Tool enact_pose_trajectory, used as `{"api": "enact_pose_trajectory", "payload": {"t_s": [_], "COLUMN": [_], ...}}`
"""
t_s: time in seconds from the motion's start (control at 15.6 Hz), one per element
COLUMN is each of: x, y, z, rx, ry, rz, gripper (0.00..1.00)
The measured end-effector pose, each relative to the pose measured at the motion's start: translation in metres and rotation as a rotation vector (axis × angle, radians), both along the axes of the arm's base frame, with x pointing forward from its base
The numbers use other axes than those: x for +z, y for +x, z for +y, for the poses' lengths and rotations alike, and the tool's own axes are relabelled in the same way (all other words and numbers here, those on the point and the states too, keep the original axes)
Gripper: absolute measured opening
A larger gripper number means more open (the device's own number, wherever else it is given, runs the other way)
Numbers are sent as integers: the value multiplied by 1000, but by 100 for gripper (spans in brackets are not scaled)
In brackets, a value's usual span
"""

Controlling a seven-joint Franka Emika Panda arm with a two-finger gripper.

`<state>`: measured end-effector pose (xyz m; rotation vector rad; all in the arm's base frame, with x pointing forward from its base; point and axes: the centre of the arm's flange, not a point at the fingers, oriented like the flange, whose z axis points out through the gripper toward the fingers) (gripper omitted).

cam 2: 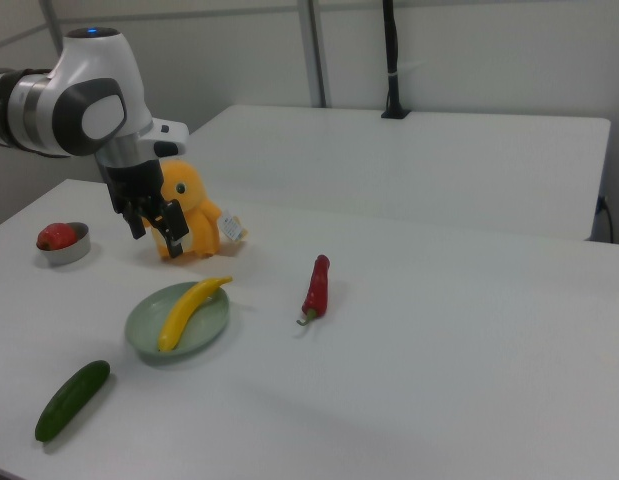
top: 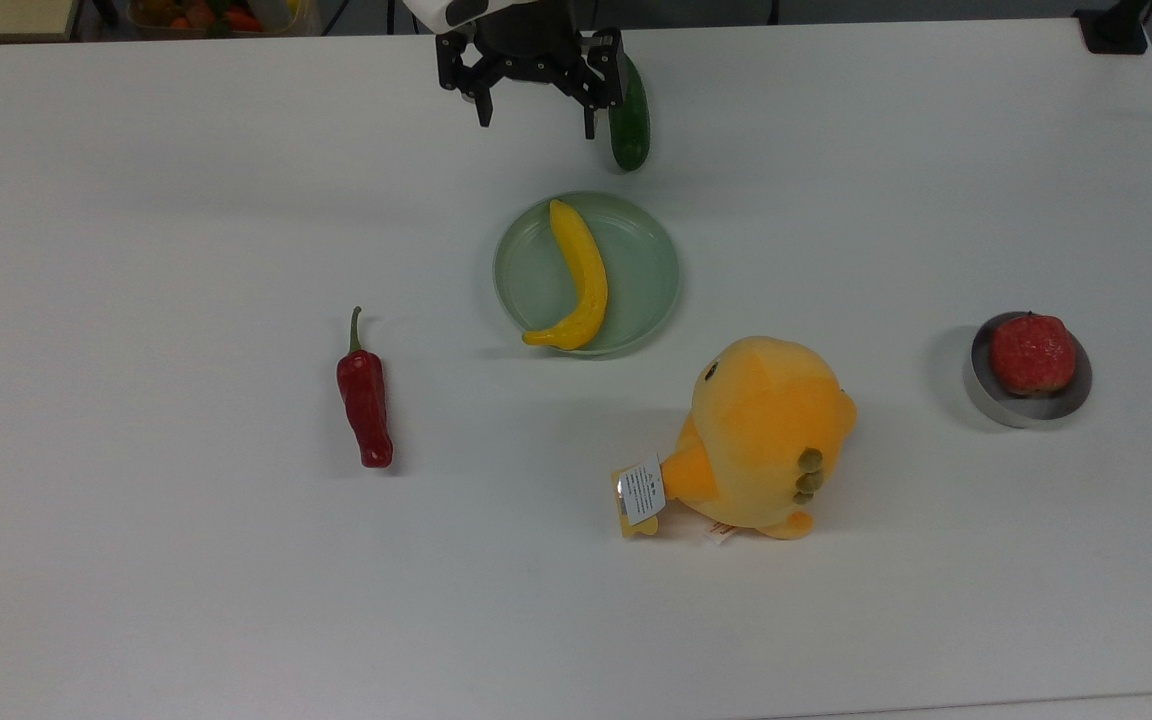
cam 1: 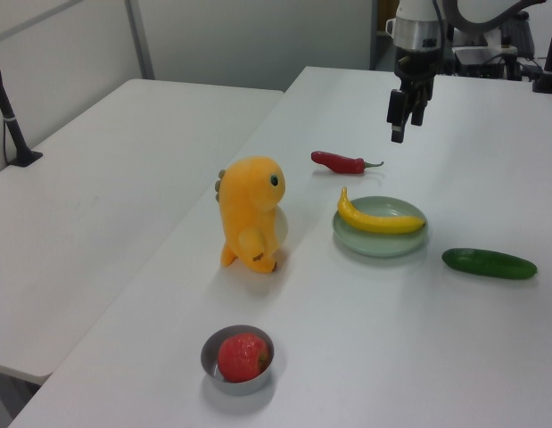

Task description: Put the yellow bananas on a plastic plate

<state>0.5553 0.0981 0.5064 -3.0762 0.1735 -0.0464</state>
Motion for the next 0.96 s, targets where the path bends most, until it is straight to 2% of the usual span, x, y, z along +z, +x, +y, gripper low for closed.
{"api": "enact_pose_trajectory", "payload": {"t_s": [0.96], "x": [-5], "y": [-5], "z": [32], "rx": [63], "ry": [-8], "rz": [7], "gripper": [100]}}
